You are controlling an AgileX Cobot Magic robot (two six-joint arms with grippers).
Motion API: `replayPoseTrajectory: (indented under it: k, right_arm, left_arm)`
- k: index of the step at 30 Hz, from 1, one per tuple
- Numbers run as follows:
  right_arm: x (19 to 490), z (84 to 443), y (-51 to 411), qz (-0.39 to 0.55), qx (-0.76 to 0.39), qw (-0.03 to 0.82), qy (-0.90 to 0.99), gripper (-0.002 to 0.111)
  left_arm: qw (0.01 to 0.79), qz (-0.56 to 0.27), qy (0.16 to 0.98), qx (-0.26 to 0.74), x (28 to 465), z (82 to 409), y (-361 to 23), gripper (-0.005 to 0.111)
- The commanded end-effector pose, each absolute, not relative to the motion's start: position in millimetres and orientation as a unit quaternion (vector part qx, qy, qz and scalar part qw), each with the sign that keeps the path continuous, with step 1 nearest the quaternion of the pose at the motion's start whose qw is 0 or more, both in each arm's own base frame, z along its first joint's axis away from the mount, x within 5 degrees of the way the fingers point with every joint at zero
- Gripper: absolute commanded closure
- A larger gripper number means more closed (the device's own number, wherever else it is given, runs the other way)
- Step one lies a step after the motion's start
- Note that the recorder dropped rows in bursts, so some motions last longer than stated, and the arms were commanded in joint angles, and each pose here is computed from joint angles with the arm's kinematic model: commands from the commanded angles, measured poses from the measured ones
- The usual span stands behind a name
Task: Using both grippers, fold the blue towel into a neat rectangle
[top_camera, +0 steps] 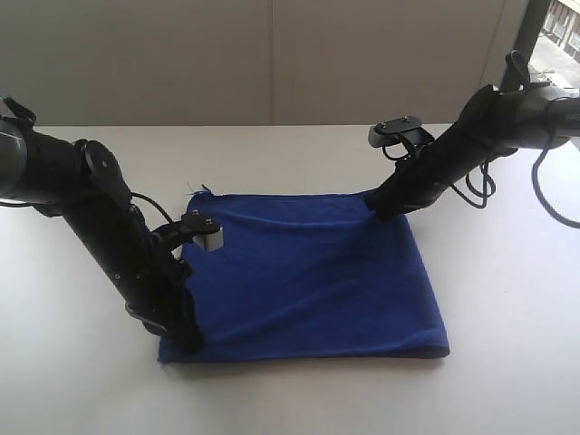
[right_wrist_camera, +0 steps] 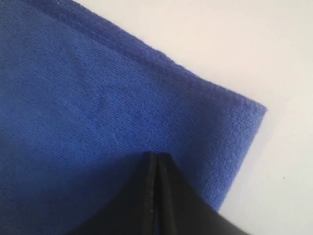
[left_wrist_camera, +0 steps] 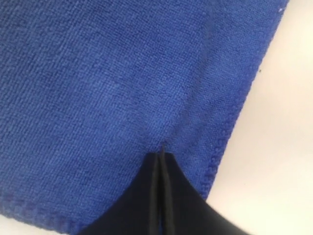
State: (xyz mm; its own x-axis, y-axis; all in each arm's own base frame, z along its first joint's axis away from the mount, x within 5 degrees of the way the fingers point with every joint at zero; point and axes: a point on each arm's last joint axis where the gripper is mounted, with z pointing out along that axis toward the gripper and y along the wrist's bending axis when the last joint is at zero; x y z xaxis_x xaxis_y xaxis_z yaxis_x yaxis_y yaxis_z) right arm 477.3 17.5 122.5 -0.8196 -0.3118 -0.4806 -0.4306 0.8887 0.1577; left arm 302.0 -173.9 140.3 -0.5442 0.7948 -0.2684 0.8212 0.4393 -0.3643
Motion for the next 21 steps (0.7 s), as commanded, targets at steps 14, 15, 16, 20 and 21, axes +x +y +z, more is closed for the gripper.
replayPoseTrajectory:
  k: [14, 15, 16, 20, 21]
  right_arm:
    - [476, 152, 12, 0.122, -0.199, 0.252, 0.939, 0.108]
    - [475, 160, 12, 0.121, -0.201, 0.258, 0.937, 0.108]
    - [474, 169, 12, 0.121, -0.203, 0.263, 0.935, 0.108]
    - [458, 199, 21, 0.149, -0.253, 0.245, 0.924, 0.108]
    - [452, 205, 29, 0.166, -0.28, 0.232, 0.916, 0.108]
  left_arm:
    - [0.15, -0.258, 0.816, 0.494, 303, 194, -183, 0.107]
    - [0.169, -0.252, 0.815, 0.493, 304, 202, -183, 0.107]
    - [0.195, -0.244, 0.812, 0.493, 305, 214, -182, 0.107]
    - [0.264, -0.219, 0.807, 0.48, 301, 254, -172, 0.107]
    - [0.282, -0.208, 0.81, 0.471, 300, 265, -166, 0.107]
